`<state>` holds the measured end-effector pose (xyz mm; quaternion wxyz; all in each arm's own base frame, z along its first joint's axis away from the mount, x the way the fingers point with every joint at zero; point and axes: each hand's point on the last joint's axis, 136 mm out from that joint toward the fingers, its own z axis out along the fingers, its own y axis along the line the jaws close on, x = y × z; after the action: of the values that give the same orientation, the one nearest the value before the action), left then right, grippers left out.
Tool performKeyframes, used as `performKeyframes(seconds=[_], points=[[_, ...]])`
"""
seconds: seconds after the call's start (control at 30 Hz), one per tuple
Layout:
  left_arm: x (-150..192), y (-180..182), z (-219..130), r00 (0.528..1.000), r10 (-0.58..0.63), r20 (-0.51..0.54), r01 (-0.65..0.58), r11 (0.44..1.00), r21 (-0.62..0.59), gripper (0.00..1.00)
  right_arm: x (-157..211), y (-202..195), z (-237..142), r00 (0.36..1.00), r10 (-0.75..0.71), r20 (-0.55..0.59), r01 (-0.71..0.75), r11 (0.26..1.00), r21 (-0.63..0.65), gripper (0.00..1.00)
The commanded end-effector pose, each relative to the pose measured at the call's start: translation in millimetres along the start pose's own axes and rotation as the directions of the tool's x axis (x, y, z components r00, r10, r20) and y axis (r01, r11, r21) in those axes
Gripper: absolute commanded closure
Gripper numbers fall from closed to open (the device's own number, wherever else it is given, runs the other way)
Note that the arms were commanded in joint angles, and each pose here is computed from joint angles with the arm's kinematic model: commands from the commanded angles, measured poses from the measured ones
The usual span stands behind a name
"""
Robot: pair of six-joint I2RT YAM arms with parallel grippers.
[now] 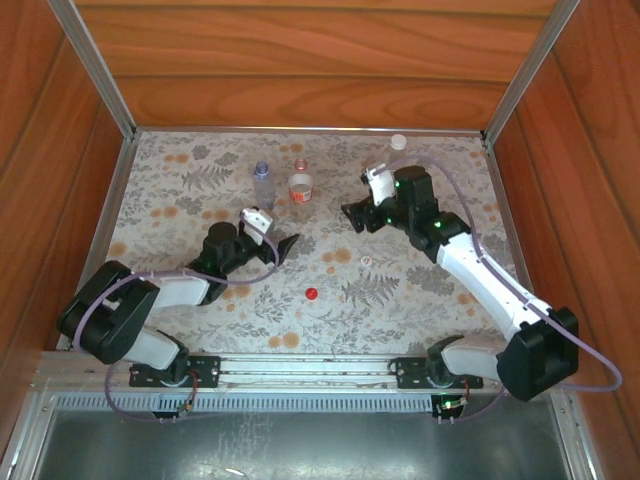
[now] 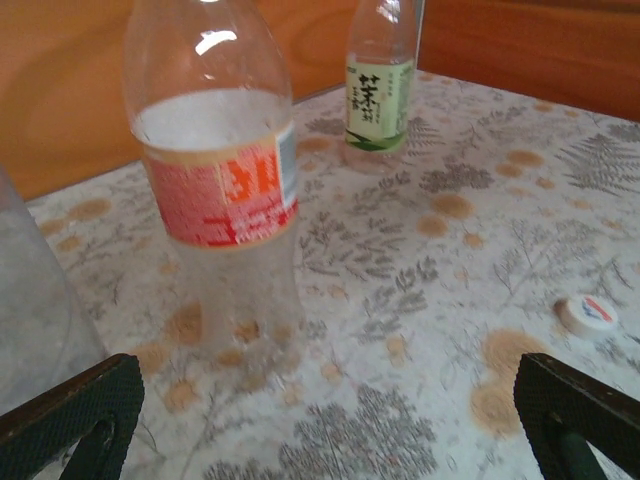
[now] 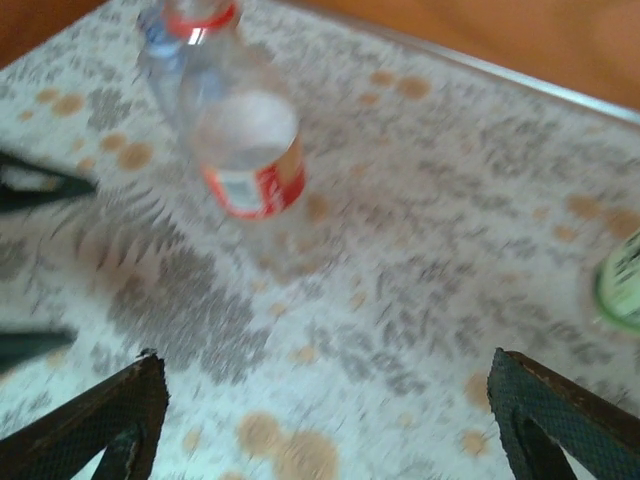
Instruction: Screw on the bottle caps
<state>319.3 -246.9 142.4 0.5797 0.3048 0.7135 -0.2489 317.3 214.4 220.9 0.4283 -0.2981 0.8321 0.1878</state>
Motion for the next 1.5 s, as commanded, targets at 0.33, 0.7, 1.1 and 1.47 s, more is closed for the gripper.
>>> performKeyframes(seconds=[0.33, 0.7, 1.1, 1.47], points=[[-9, 33, 58, 0.999, -0.037, 0.006, 0.037, 0.999, -0.004, 0.02, 40, 16, -19, 0.995, 0.056, -0.084, -0.059, 0.998, -0.028, 0.11], [-12, 47, 83, 0.999, -0.035, 0.014, 0.036, 0.999, -0.033, 0.05, 54, 23, -26, 0.99, 0.04, -0.136, -0.049, 0.997, -0.06, 0.11], [-16, 53, 104, 0.999, -0.041, 0.035, 0.042, 0.999, -0.024, 0.11, 59, 25, -22, 0.988, 0.047, -0.145, -0.058, 0.996, -0.072, 0.11], [-19, 50, 108, 0.998, -0.042, 0.051, 0.042, 0.999, 0.002, 0.21, 65, 24, -17, 0.986, 0.05, -0.162, -0.062, 0.995, -0.073, 0.11]])
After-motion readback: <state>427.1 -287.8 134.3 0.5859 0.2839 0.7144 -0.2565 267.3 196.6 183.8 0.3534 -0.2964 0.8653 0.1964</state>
